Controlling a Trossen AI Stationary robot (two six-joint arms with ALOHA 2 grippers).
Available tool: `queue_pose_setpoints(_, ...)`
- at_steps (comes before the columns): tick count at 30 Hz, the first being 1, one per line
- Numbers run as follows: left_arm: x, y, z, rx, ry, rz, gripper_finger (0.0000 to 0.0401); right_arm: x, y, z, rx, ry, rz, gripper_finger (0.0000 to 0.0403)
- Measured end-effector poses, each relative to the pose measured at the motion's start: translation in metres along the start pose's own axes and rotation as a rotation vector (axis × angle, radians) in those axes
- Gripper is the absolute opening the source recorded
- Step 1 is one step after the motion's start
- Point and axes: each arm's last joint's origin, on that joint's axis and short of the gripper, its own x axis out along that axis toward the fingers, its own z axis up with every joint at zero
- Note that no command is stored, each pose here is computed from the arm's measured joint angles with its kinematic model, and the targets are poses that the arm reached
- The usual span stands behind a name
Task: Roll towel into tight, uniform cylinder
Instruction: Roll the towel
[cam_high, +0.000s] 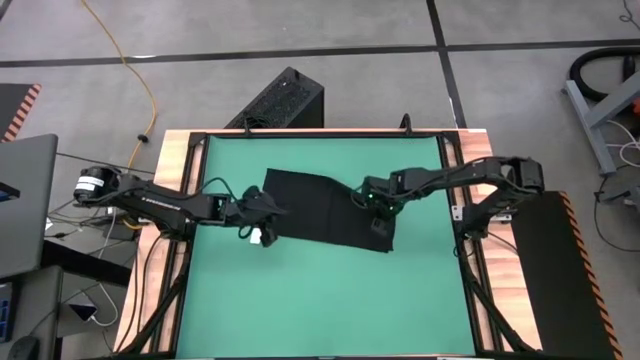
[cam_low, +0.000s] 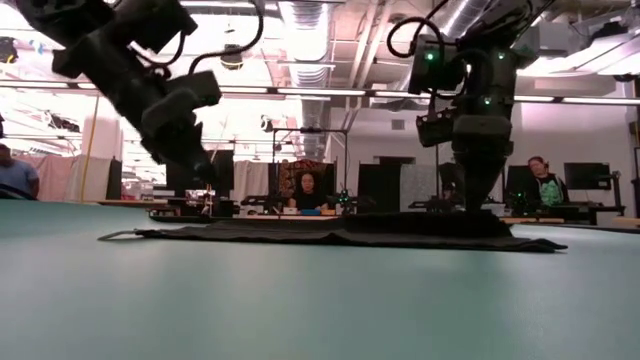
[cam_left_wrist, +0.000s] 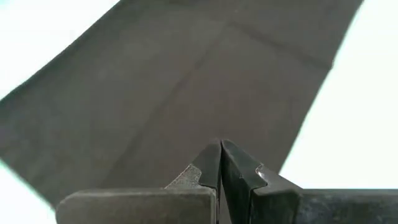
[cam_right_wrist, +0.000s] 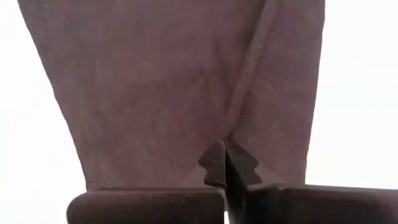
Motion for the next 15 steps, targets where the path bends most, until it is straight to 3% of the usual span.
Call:
queue_pose_setpoints(10,0.026,-0.001,-0.03,0.034,0.207,0.047,0.0,0.0,-0.003,0.001,-0.001,-0.015,-0.053,0.0016)
queue_pose_setpoints(15,0.033,0.006,-0.029,0.062,0.324,0.167,0.0,0.0,-0.004,0.001,0.004,-0.011,-0.056,0.0016)
